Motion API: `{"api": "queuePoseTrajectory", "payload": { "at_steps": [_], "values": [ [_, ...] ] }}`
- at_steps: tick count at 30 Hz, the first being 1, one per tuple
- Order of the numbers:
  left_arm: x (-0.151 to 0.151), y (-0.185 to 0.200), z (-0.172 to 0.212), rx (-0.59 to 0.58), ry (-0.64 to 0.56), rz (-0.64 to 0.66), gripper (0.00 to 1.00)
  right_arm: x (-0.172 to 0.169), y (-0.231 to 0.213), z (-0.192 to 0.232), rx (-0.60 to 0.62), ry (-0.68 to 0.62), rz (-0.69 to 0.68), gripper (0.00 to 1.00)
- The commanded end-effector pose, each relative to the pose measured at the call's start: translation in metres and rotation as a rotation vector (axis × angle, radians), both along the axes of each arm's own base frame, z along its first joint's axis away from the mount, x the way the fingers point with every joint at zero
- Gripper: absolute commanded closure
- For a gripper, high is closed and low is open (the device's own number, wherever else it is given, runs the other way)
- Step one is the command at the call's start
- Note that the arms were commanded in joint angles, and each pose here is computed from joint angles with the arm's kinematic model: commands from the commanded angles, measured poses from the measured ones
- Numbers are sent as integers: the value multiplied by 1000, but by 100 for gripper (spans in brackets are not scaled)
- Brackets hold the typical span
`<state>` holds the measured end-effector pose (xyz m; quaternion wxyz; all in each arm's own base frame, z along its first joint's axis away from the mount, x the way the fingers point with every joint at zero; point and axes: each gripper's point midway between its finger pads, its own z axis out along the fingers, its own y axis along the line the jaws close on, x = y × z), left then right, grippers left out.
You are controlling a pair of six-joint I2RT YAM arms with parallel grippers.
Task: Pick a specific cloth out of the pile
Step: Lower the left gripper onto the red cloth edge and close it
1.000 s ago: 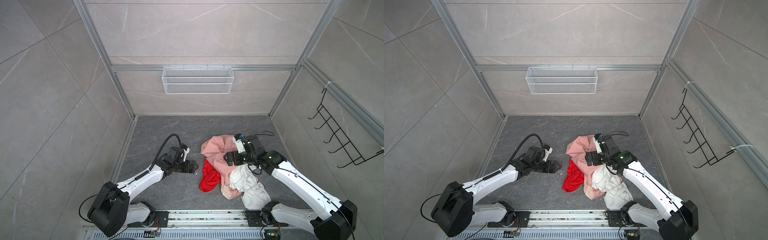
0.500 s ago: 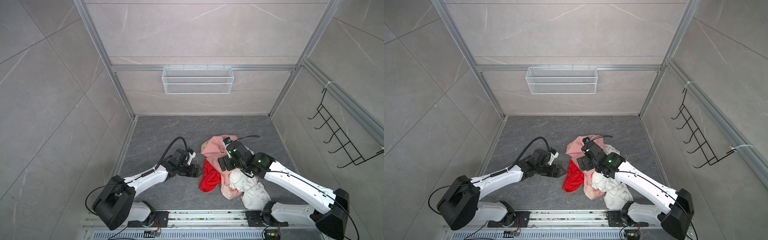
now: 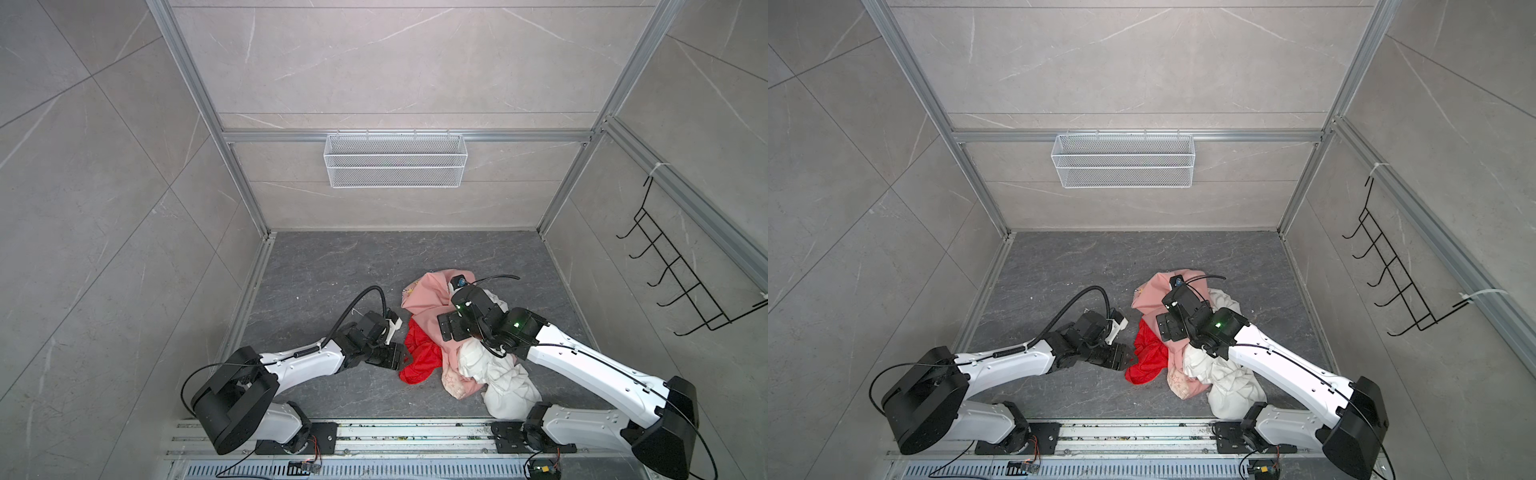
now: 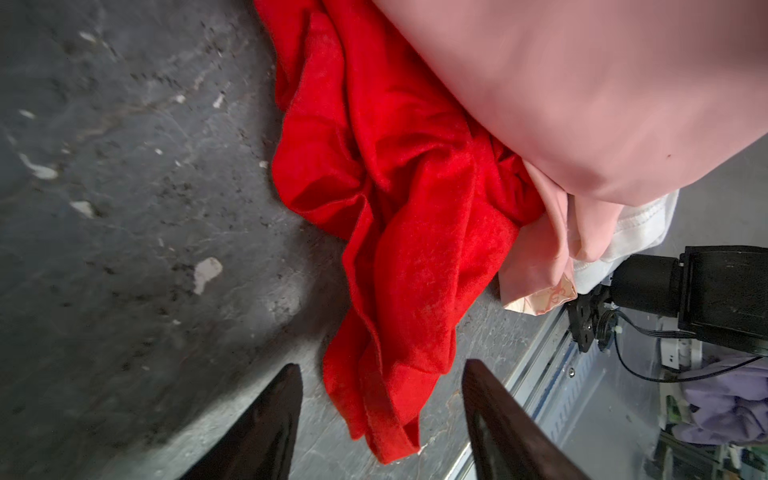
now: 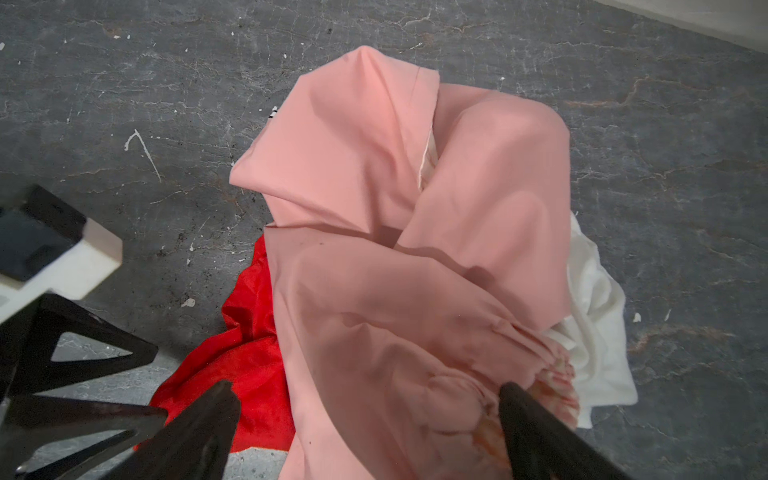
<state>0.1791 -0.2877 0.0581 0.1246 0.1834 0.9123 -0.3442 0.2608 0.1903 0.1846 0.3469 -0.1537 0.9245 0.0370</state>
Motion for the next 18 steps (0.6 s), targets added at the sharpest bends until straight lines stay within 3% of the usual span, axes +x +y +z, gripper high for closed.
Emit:
{"api": "queuePoseTrajectory", "payload": {
  "at_steps": [1, 13, 18],
  "values": [
    [4, -11, 3, -26, -15, 3, 40, 0, -3, 2, 19, -23, -37, 0],
    [1, -22, -10, -17, 36, -41, 46, -2, -9, -1, 19, -40, -55, 0],
    [0, -29, -16, -13, 72, -66, 59, -3, -12, -1, 13, -45, -67, 0]
  ]
}}
